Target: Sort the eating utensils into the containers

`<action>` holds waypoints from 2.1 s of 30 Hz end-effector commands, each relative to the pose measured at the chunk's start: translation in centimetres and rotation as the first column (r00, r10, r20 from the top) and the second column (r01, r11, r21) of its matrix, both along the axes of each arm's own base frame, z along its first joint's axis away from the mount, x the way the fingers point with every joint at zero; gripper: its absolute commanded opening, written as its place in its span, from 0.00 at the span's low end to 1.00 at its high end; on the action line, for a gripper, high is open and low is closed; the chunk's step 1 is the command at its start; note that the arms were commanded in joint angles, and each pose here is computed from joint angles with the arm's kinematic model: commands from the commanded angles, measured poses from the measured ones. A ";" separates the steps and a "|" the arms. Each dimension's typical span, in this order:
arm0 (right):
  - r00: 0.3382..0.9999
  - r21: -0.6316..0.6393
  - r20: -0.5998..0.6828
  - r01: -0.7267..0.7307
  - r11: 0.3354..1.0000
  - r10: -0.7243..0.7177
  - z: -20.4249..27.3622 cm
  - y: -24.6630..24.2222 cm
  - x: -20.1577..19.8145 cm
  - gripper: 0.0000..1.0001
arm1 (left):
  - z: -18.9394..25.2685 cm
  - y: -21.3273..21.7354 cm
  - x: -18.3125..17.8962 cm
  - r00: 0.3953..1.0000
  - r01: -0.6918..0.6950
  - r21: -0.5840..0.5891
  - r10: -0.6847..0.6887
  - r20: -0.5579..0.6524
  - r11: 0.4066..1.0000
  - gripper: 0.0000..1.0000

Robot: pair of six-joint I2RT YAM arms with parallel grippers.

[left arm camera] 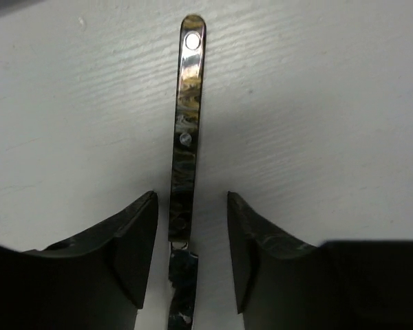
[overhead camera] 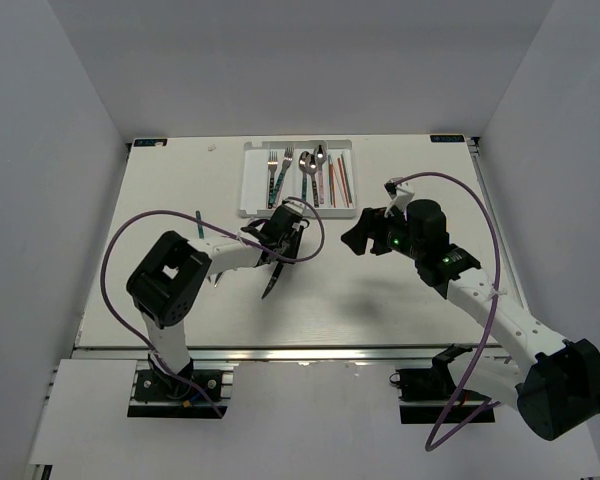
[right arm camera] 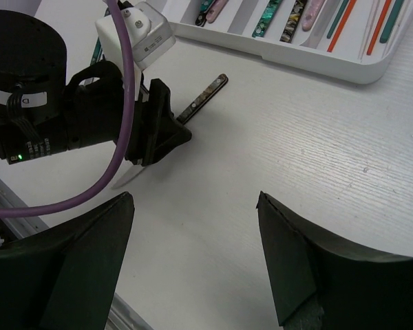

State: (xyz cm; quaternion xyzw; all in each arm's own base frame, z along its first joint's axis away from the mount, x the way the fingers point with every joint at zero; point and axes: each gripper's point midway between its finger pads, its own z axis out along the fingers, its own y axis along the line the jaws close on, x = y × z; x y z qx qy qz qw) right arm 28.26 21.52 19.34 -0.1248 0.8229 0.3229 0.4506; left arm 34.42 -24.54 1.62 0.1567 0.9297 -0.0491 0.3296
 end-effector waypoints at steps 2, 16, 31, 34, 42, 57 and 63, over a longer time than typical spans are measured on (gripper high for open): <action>0.998 0.014 0.058 -0.018 1.000 0.017 0.9 0.2 0.3 0.77 | -1.9 0.1 -0.4 0.999 0.001 -0.004 -0.001 -0.044 1.000 0.45; 0.997 0.017 0.074 -0.023 1.000 0.022 1.4 0.2 0.2 0.77 | 2.0 -2.6 -3.7 0.994 0.078 -0.139 -0.088 -0.069 0.987 0.00; 0.998 -0.007 0.069 -0.002 1.000 0.003 0.3 0.0 0.8 0.78 | 16.7 5.1 14.6 0.905 -0.270 -0.206 0.321 0.279 0.940 0.00; 0.998 -0.007 0.062 -0.004 1.000 0.005 0.0 0.0 0.9 0.78 | 19.6 6.2 19.7 0.880 -0.259 -0.245 0.333 0.339 0.934 0.00; 0.999 -0.015 0.028 -0.021 1.000 0.022 -1.3 0.4 0.7 0.78 | 17.0 8.1 28.8 0.861 -0.202 -0.271 0.303 0.409 0.941 0.00; 1.000 -0.041 -0.006 -0.016 0.999 0.016 -2.4 0.5 1.4 0.78 | 14.4 10.1 27.8 0.851 -0.240 -0.268 0.335 0.405 0.933 0.81; 1.000 -0.045 0.021 -0.005 0.999 0.006 -1.8 0.1 1.2 0.78 | 24.1 10.9 23.3 0.809 -0.214 -0.343 0.363 0.462 0.915 0.98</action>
